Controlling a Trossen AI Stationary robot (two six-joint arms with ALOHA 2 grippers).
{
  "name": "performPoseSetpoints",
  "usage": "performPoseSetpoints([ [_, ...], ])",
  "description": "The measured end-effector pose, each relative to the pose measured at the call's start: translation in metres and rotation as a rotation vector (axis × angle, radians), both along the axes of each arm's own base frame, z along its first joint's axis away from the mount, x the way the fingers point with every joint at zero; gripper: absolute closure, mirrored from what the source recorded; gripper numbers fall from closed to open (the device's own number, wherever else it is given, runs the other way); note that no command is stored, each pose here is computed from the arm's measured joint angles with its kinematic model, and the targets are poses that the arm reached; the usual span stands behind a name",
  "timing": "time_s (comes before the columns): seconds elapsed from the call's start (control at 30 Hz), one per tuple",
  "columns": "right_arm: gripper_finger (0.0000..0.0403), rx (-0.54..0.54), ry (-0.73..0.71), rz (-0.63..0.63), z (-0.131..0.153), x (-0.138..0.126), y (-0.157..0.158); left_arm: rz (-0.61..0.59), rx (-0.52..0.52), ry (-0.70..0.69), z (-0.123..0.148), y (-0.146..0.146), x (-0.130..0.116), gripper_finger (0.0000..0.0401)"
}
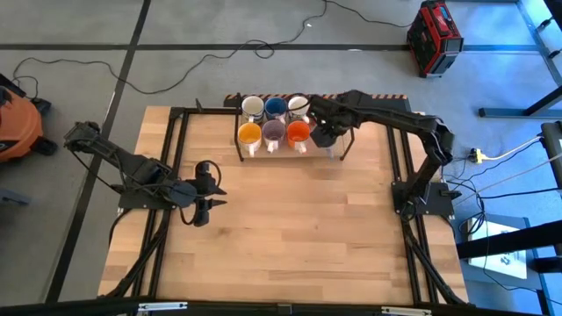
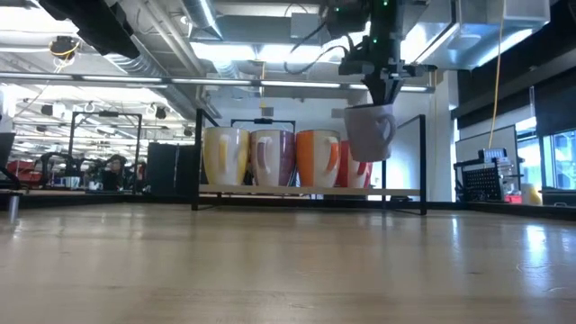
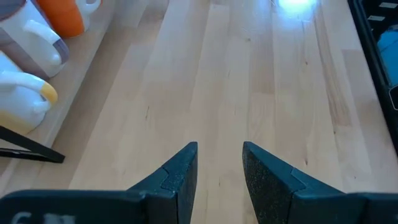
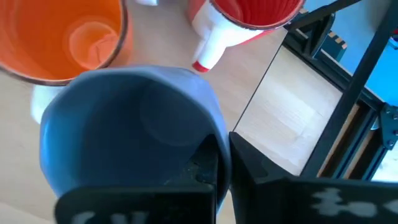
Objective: Place coffee mugs
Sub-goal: Put the purple mug on the shelf
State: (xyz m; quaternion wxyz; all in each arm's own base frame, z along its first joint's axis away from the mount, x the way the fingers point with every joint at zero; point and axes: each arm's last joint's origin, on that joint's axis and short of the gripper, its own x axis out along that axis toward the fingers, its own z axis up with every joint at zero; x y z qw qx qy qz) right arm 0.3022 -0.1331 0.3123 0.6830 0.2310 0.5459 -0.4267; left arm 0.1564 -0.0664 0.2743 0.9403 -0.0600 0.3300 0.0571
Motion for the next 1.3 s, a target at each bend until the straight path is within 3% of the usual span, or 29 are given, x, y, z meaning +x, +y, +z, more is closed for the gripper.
performPoseSetpoints([
  [0.5,0.04,0.059,0.031,0.014,-0.022,0.009,-0.021,0.018,-0.008,-0.005,0.0,0.0,0.0,0.028],
  [1.3,0.0399,0.089,0.052,0.033,-0.025,0.004,-0.03,0.028,0.003,-0.01,0.0,0.001,0.0,0.028],
])
